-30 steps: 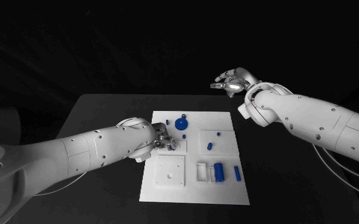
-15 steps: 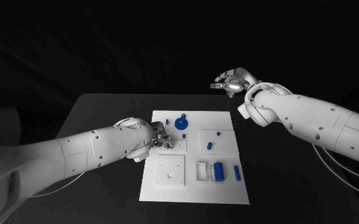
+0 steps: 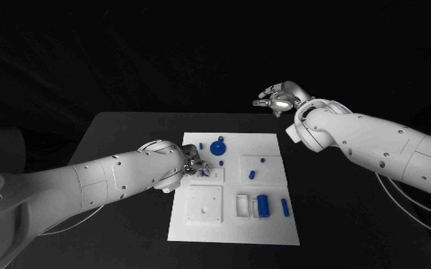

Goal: Assemble the parts on the task board

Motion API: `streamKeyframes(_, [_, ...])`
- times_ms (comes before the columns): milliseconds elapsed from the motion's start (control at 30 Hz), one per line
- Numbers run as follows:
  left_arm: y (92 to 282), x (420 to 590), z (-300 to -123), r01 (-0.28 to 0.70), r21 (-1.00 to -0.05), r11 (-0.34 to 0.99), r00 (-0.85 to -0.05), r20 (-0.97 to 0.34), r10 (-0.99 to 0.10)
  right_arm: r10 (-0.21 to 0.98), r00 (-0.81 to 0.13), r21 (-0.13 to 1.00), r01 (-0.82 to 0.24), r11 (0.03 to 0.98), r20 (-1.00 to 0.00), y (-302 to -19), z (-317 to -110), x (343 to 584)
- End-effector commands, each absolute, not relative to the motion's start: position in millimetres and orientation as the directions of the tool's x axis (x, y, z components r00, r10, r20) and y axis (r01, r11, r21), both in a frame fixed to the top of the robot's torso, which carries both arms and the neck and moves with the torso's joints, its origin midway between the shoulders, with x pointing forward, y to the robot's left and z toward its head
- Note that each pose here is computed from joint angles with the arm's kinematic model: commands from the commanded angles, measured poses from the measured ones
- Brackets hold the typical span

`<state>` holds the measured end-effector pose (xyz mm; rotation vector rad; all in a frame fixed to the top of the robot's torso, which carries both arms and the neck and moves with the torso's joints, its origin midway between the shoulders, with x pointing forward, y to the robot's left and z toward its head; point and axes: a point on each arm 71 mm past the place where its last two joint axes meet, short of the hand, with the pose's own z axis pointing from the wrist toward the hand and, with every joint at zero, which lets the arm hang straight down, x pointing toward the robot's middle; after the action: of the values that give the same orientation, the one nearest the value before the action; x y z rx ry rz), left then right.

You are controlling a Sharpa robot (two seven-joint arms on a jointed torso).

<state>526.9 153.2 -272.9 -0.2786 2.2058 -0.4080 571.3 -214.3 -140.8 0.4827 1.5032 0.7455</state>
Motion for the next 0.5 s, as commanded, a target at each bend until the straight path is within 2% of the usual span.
streamKeyframes(33, [149.6, 526.9, -272.4, -0.051, -0.389, 0.920, -0.614, -0.714, -0.336, 0.697, -0.097, 0.703, -0.147, 0.696, -0.710, -212.8, -141.2, 571.1])
streamKeyframes(500, [147.5, 528.4, -273.0, -0.050, -0.387, 0.921, -0.620, -0.711, -0.333, 0.697, -0.097, 0.703, -0.147, 0.696, -0.710, -212.2, -141.4, 571.3])
